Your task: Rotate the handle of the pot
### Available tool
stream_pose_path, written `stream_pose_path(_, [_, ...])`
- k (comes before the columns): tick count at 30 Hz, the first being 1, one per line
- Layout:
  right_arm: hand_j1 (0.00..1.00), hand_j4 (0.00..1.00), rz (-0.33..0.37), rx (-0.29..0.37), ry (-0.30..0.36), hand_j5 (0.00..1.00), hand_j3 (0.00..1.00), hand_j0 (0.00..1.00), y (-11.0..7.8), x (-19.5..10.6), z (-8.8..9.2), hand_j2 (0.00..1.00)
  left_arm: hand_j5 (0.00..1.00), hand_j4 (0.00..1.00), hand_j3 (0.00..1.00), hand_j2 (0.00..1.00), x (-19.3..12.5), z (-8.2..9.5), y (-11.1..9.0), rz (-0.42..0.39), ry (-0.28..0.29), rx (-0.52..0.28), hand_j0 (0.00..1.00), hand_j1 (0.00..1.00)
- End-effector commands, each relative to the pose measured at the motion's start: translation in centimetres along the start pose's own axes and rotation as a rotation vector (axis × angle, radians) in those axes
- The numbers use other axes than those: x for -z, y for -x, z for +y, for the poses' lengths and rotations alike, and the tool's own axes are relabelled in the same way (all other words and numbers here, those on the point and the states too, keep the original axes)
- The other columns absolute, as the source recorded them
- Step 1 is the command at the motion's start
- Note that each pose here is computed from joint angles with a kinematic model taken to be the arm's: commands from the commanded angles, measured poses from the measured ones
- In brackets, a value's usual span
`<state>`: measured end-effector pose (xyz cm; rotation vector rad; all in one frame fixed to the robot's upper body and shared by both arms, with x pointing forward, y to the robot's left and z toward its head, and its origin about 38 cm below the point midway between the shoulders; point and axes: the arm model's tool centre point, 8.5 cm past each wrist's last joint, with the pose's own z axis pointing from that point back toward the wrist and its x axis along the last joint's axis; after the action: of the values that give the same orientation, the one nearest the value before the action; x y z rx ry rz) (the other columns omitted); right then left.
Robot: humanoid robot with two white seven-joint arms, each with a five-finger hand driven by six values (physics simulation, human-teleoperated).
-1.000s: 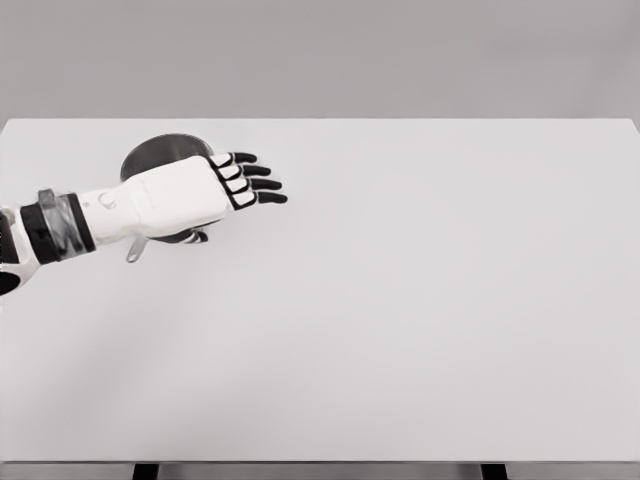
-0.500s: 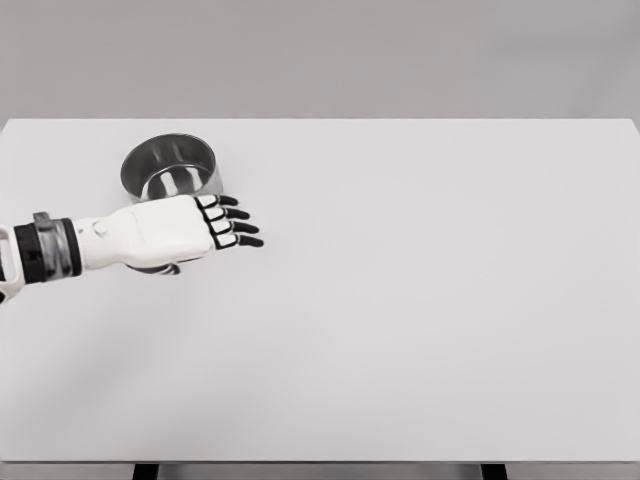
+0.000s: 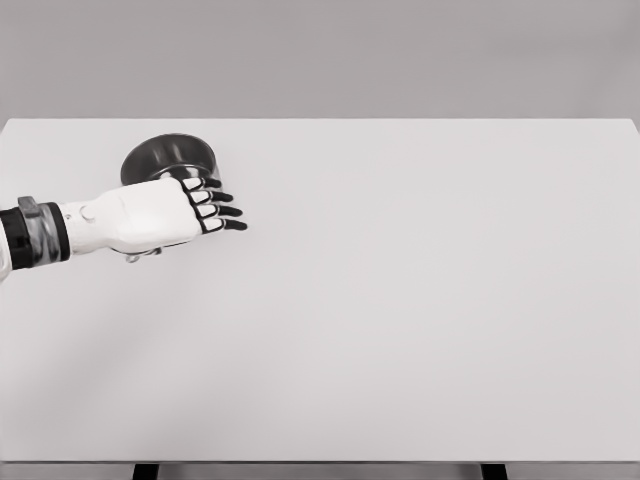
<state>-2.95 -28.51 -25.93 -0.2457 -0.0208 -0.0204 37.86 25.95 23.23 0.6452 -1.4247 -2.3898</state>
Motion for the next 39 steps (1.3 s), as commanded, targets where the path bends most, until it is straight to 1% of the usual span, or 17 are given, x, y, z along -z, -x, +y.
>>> stream_pose_path(1, [1.00, 1.00, 0.000, 0.000, 0.000, 1.00, 1.00, 1.00, 0.0, 0.0, 0.0, 1.00, 1.00, 1.00, 1.00, 1.00, 0.0, -0.2, 0.1, 0.010, 0.012, 0.010, 1.00, 1.00])
stream_pose_path(3, [1.00, 1.00, 0.000, 0.000, 0.000, 1.00, 1.00, 1.00, 0.0, 0.0, 0.0, 1.00, 1.00, 1.00, 1.00, 1.00, -0.8, -0.9, 0.4, 0.022, 0.054, 0.022, 1.00, 1.00])
stream_pose_path(4, [1.00, 1.00, 0.000, 0.000, 0.000, 1.00, 1.00, 1.00, 0.0, 0.0, 0.0, 1.00, 1.00, 1.00, 1.00, 1.00, -0.9, -1.0, 0.4, 0.023, 0.063, 0.026, 1.00, 1.00])
stream_pose_path(11, [1.00, 1.00, 0.000, 0.000, 0.000, 1.00, 1.00, 1.00, 0.0, 0.0, 0.0, 1.00, 1.00, 1.00, 1.00, 1.00, -0.9, -1.3, 0.4, 0.025, 0.074, 0.027, 1.00, 1.00])
stream_pose_path(13, [1.00, 1.00, 0.000, 0.000, 0.000, 1.00, 1.00, 1.00, 0.0, 0.0, 0.0, 1.00, 1.00, 1.00, 1.00, 1.00, -1.6, -1.5, 0.7, 0.035, 0.096, 0.035, 1.00, 1.00])
stream_pose_path(16, [1.00, 1.00, 0.000, 0.000, -0.001, 1.00, 1.00, 1.00, 0.0, 0.0, 0.0, 1.00, 1.00, 1.00, 1.00, 1.00, -2.1, -1.6, 1.0, 0.045, 0.109, 0.041, 1.00, 1.00])
stream_pose_path(20, [1.00, 1.00, 0.000, 0.000, 0.000, 1.00, 1.00, 1.00, 0.0, 0.0, 0.0, 1.00, 1.00, 1.00, 1.00, 1.00, -2.9, -1.8, 1.6, 0.070, 0.144, 0.067, 1.00, 1.00])
stream_pose_path(27, [1.00, 1.00, 0.000, 0.000, 0.000, 1.00, 1.00, 1.00, 0.0, 0.0, 0.0, 1.00, 1.00, 1.00, 1.00, 1.00, -3.3, -2.2, 2.1, 0.089, 0.165, 0.070, 1.00, 1.00])
stream_pose_path(29, [1.00, 1.00, 0.000, 0.000, 0.000, 1.00, 1.00, 1.00, 0.0, 0.0, 0.0, 1.00, 1.00, 1.00, 1.00, 1.00, -3.4, -2.2, 2.1, 0.089, 0.163, 0.068, 1.00, 1.00])
stream_pose_path(31, [1.00, 1.00, 0.000, 0.000, 0.000, 1.00, 1.00, 1.00, 0.0, 0.0, 0.0, 1.00, 1.00, 1.00, 1.00, 1.00, -3.3, -1.6, 1.8, 0.077, 0.147, 0.074, 1.00, 1.00])
stream_pose_path(35, [1.00, 1.00, 0.000, 0.000, 0.000, 1.00, 1.00, 1.00, 0.0, 0.0, 0.0, 1.00, 1.00, 1.00, 1.00, 1.00, -3.1, -1.4, 1.4, 0.052, 0.118, 0.039, 1.00, 1.00])
stream_pose_path(37, [1.00, 1.00, 0.000, 0.000, 0.000, 1.00, 1.00, 1.00, 0.0, 0.0, 0.0, 1.00, 1.00, 1.00, 1.00, 1.00, -3.0, -1.1, 1.2, 0.026, 0.080, -0.006, 1.00, 1.00])
stream_pose_path(39, [1.00, 1.00, 0.000, 0.000, 0.000, 1.00, 1.00, 1.00, 0.0, 0.0, 0.0, 1.00, 1.00, 1.00, 1.00, 1.00, -3.4, 0.0, 1.2, -0.011, 0.006, -0.083, 1.00, 1.00])
